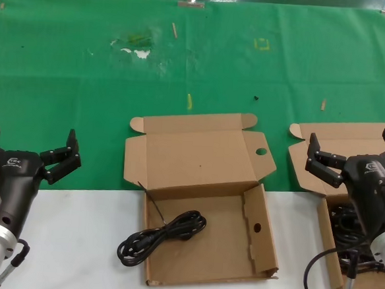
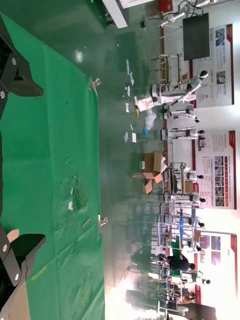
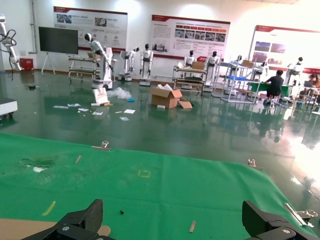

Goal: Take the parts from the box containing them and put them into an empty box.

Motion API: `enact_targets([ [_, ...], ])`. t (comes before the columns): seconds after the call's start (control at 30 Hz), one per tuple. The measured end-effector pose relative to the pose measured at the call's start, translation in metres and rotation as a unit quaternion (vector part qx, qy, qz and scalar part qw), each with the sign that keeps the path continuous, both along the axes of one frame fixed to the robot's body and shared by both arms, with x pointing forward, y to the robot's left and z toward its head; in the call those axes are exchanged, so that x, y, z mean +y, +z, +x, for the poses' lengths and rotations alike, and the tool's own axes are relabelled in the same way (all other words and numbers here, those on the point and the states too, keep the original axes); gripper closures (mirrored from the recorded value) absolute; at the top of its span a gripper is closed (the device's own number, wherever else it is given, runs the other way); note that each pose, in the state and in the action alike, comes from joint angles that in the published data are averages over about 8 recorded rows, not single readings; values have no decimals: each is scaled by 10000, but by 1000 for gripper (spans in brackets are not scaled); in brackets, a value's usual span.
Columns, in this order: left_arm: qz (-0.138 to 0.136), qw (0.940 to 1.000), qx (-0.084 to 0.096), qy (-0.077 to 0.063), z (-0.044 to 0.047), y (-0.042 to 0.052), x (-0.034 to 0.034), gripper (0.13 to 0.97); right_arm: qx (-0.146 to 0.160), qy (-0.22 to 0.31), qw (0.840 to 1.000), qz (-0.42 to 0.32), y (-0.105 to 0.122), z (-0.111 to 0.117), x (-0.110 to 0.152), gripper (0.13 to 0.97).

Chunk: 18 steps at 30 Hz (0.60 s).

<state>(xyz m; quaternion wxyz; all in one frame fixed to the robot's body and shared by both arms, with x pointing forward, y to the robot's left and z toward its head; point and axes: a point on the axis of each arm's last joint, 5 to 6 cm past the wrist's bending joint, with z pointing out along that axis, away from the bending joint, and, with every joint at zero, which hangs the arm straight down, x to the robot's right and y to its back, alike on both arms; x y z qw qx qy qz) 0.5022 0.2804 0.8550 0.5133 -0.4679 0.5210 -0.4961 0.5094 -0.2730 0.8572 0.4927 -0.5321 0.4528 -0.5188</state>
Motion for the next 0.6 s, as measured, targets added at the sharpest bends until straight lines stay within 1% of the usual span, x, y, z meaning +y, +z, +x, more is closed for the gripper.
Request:
enact_targets([
  [0.6, 0, 10000, 0, 0, 0, 0, 0, 132, 0, 0, 10000, 0, 0, 0, 0, 130],
])
